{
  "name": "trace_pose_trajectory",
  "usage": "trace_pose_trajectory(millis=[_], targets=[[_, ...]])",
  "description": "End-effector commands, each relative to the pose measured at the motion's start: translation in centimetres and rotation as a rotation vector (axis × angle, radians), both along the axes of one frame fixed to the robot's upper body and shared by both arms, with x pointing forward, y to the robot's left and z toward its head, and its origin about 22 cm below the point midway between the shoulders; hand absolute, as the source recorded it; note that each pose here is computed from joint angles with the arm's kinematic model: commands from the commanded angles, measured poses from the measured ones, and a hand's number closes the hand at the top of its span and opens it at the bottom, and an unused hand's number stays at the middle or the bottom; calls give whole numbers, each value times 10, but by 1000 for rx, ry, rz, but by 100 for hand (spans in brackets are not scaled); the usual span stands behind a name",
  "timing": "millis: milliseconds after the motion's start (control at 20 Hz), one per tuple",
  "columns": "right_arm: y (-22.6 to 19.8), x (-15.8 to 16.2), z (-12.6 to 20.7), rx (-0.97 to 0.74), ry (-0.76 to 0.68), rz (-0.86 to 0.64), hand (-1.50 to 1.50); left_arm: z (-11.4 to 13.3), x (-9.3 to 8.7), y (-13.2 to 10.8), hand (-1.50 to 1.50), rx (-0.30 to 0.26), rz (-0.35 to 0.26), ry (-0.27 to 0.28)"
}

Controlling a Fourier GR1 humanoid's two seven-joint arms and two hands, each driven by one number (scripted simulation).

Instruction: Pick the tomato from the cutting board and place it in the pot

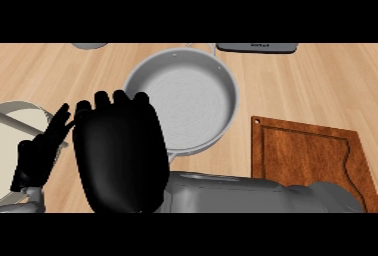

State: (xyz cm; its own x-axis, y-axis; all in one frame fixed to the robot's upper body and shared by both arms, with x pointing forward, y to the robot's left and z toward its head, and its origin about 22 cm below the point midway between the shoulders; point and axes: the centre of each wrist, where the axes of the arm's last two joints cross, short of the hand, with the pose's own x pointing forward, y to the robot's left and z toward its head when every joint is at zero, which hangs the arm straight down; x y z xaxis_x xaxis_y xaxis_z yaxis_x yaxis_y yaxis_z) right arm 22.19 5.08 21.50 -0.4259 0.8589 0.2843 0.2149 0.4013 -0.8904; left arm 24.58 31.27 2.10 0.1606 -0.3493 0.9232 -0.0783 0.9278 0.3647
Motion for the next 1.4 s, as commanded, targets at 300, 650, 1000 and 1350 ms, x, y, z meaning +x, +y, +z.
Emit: trace_pose_trajectory(millis=[300, 650, 1000, 1350], targets=[[13, 71, 40, 157, 48, -96, 150, 0, -10, 17, 0, 18, 42, -3], [-4, 140, 5, 145, 48, -104, 150, 16, 1, 4, 0, 13, 34, -19], [-19, 180, -17, -13, 80, -129, 150, 10, 8, -6, 0, 14, 15, -10], [-41, 198, -41, 147, 194, -168, -150, -5, -2, -7, 0, 16, -26, -19]])
